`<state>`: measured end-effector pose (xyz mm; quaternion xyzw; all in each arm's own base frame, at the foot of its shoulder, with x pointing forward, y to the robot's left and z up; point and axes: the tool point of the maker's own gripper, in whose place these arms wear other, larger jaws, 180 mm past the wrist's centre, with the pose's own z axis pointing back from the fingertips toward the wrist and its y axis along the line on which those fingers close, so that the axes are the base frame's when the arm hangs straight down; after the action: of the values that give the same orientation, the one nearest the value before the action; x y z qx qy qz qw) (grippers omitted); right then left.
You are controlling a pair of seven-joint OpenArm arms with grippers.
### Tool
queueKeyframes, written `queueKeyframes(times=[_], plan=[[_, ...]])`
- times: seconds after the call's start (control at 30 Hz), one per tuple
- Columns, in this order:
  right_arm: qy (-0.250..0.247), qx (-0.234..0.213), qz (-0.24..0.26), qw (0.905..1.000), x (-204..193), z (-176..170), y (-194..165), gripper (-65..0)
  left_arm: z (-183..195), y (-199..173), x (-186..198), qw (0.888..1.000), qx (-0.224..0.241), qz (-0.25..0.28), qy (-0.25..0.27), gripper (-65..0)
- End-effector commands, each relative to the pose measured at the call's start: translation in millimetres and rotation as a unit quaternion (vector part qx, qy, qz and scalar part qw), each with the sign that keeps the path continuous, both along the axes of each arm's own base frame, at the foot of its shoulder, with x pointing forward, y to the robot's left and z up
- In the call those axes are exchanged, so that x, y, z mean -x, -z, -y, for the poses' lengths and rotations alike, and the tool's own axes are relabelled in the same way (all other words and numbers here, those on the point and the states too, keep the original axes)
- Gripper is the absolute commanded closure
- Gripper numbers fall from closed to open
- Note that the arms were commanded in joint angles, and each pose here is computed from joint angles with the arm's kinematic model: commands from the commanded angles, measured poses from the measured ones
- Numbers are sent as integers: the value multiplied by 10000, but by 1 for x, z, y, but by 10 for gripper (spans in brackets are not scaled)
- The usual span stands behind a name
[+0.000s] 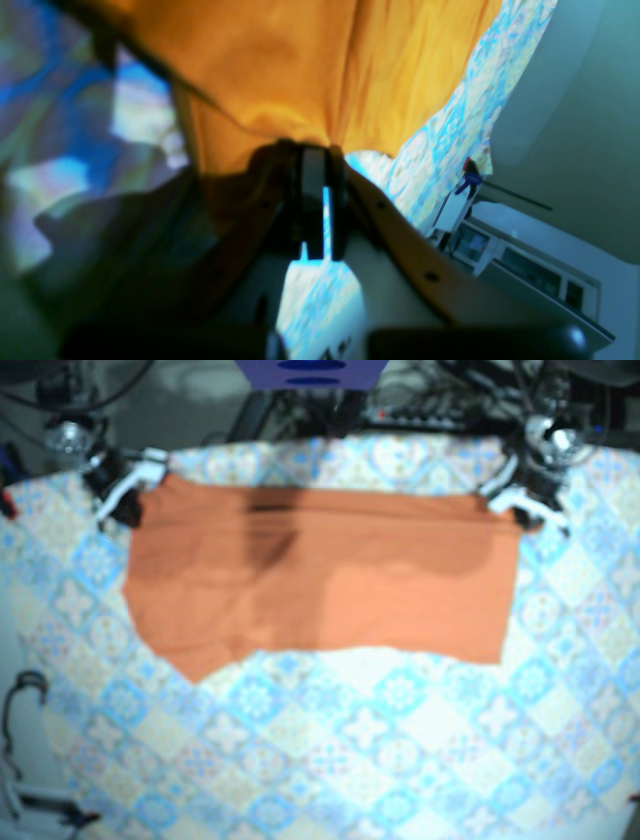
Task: Fold the T-shirt properly
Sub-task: 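Release the shirt and reposition both grippers over its shoulder corners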
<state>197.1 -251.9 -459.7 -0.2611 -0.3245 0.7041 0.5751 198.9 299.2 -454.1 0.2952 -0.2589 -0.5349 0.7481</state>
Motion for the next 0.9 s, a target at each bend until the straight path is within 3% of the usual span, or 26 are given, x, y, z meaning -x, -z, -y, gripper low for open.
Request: queueKeyframes(times=[0.0, 0.47, 0.87], plan=[[-7, 79, 149, 9999, -5, 8, -8, 0, -10, -10, -9, 9997, -175, 161, -10, 0], [-51, 47, 119, 9999, -4, 3, -6, 0, 9, -16, -33, 9991, -55, 366, 218, 0], [-17, -22, 118, 9999, -3, -2, -4, 0, 21, -8, -30, 9990, 2, 263, 361, 0]])
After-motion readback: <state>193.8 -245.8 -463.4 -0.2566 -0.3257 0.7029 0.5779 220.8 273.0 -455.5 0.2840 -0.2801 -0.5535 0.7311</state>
